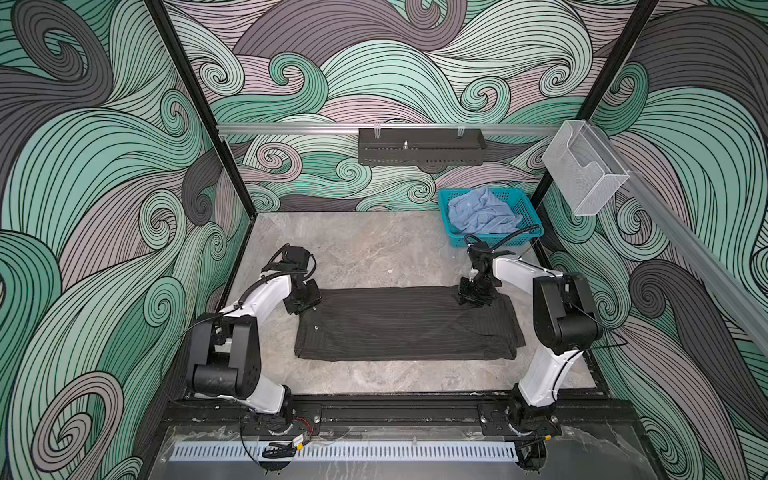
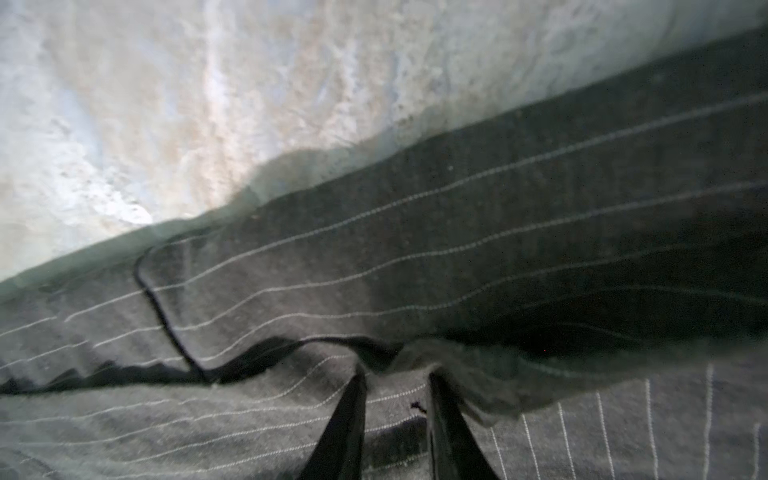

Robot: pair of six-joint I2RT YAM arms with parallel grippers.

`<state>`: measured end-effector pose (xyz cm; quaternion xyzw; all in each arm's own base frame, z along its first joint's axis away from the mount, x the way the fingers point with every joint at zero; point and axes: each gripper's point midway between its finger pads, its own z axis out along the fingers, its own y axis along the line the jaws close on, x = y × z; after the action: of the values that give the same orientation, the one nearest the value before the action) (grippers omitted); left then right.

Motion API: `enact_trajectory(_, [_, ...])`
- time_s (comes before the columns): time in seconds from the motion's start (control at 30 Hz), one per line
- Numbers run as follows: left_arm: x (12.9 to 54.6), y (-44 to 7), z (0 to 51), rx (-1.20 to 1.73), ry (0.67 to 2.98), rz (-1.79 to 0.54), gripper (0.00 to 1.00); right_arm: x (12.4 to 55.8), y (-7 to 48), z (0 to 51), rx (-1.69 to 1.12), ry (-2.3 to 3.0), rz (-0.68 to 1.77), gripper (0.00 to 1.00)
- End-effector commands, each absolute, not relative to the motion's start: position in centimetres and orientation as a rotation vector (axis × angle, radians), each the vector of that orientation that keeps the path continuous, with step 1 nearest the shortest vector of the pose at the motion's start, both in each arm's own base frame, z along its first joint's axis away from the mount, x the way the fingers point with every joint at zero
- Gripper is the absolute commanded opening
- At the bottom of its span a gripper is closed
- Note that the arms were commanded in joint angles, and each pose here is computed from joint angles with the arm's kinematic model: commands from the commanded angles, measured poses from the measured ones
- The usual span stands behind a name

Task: Fold and stack the long sleeve shirts

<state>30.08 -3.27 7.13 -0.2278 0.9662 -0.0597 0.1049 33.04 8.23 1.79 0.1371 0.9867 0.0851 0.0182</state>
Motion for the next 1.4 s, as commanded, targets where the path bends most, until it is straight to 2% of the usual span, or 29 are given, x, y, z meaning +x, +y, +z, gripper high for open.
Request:
enact_trajectory(0.0, [30.2, -3.6, 11.4, -0.603, 2.796, -0.232, 0.51, 33.1, 8.3, 4.0, 0.427, 3.001, 0.304, 0.4])
enact_trajectory(0.07, [30.4, -4.4, 13.8, -0.514, 2.76, -0.287, 0.54, 32.7, 8.4, 5.9, 0.441, 2.954, 0.331, 0.52])
enact_trajectory(0.2, [31.1, -6.1, 14.9, -0.342, 2.768, -0.252, 0.62, 31.0, 8.0, 8.6, 0.529, 2.872, 0.366, 0.57])
enact_trajectory(0.3, [32.3, -9.4, 12.6, -0.21, 2.87, -0.296, 0.61, 28.9, 8.2, 8.1, 0.669, 2.852, 0.433, 0.58])
enact_trajectory(0.43, [33.1, -12.4, 7.9, -0.27, 3.073, -0.447, 0.54, 25.9, 8.6, 5.7, 0.876, 2.856, 0.499, 0.58])
enact_trajectory(0.7, [30.8, -10.3, 1.8, -0.44, 3.273, -0.273, 0.54, 23.9, 7.8, 3.1, 1.2, 2.685, 0.502, 0.63])
enact_trajectory(0.83, [27.7, -9.7, -0.6, -0.62, 3.335, -0.354, 0.53, 24.5, 8.0, 1.5, 1.294, 2.664, 0.502, 0.64])
enact_trajectory(1.03, [23.1, -9.4, 0.7, -0.776, 3.302, -0.489, 0.54, 27.9, 10.0, -0.9, 1.313, 2.716, 0.533, 0.63])
enact_trajectory(1.37, [18.4, -11.0, 1.1, -0.967, 3.233, -0.716, 0.53, 34.1, 19.1, -1.4, 1.006, 2.868, 0.661, 0.57])
